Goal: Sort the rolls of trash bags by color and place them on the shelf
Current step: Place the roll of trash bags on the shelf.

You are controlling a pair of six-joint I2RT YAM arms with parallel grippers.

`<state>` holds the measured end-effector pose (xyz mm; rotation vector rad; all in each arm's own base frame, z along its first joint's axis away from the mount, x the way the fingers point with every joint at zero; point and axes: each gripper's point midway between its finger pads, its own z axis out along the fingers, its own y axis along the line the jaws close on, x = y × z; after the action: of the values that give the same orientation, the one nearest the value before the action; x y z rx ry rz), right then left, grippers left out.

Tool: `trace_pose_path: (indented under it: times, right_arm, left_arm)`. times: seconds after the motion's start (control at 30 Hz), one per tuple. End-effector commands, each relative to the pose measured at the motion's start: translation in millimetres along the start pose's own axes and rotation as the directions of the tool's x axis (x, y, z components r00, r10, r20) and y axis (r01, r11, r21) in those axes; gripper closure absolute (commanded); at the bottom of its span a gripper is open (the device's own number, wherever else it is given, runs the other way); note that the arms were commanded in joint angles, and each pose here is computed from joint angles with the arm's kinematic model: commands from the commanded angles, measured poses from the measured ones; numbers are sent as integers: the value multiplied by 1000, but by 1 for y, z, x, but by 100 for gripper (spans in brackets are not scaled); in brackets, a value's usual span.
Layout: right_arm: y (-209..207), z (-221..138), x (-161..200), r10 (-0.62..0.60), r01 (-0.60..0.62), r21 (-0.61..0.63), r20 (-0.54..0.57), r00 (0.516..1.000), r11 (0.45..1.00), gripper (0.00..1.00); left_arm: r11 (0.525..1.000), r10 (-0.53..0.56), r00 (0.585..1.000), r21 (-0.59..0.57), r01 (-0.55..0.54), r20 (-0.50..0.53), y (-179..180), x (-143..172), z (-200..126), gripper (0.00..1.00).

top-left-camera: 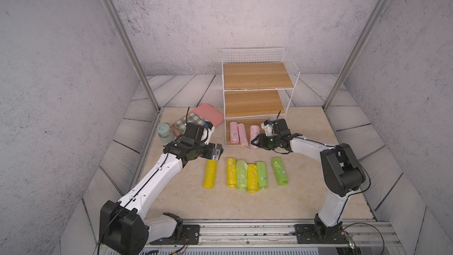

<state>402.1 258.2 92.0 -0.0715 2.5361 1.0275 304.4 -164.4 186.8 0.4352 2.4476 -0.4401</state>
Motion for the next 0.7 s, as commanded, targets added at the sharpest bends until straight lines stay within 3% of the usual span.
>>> trace_pose_path:
  times: [0.0,0.67]
  right_arm:
    - [-8,9,-7,-12,12,20,-5,1000,1000,97]
    - [-20,37,-34,32,-32,33,5,999,999,75]
  left_arm:
    - [998,-19,998,-53,16,-58,12,14,3,3]
    - [992,-82,986,-111,65,-149,23,32,16,3]
